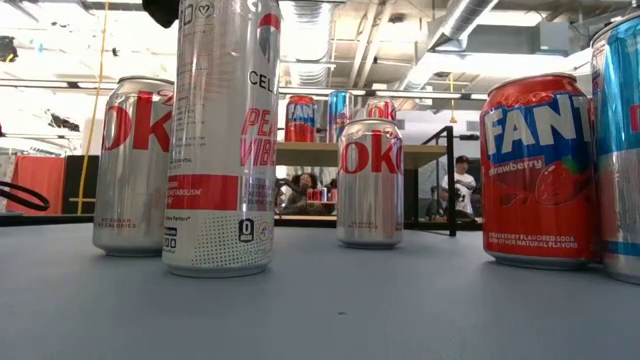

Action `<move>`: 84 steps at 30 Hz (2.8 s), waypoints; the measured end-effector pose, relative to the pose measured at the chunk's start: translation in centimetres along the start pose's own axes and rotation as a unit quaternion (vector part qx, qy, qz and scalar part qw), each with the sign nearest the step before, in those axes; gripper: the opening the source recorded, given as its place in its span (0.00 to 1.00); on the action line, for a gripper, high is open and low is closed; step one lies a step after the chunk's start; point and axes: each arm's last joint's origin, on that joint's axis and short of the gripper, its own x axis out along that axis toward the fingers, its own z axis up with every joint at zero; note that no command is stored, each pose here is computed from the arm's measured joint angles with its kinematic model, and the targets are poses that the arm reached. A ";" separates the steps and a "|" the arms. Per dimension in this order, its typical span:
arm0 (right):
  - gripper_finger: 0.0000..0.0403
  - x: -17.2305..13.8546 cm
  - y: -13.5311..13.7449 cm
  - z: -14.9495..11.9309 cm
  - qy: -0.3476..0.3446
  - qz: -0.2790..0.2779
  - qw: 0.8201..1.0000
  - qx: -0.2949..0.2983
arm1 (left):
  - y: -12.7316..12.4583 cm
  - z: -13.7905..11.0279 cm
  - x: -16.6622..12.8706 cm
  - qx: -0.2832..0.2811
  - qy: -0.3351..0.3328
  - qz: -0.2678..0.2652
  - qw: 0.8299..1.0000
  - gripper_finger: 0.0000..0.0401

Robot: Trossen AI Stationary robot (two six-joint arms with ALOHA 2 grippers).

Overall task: Place canned beverage on shelf
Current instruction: Put the right black soda can on the shelf

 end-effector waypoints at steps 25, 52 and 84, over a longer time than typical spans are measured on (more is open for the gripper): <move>0.92 0.0 0.0 -0.2 0.003 0.001 1.000 0.022 | 0.0 -0.1 0.0 0.001 0.007 0.000 1.000 0.83; 0.89 3.0 1.1 -0.8 0.034 -0.033 0.998 0.027 | 0.0 -0.1 0.0 0.003 0.007 0.000 1.000 0.83; 0.76 4.9 1.3 -0.2 0.038 -0.002 0.999 0.033 | 0.0 -0.1 0.0 0.005 0.007 0.000 1.000 0.83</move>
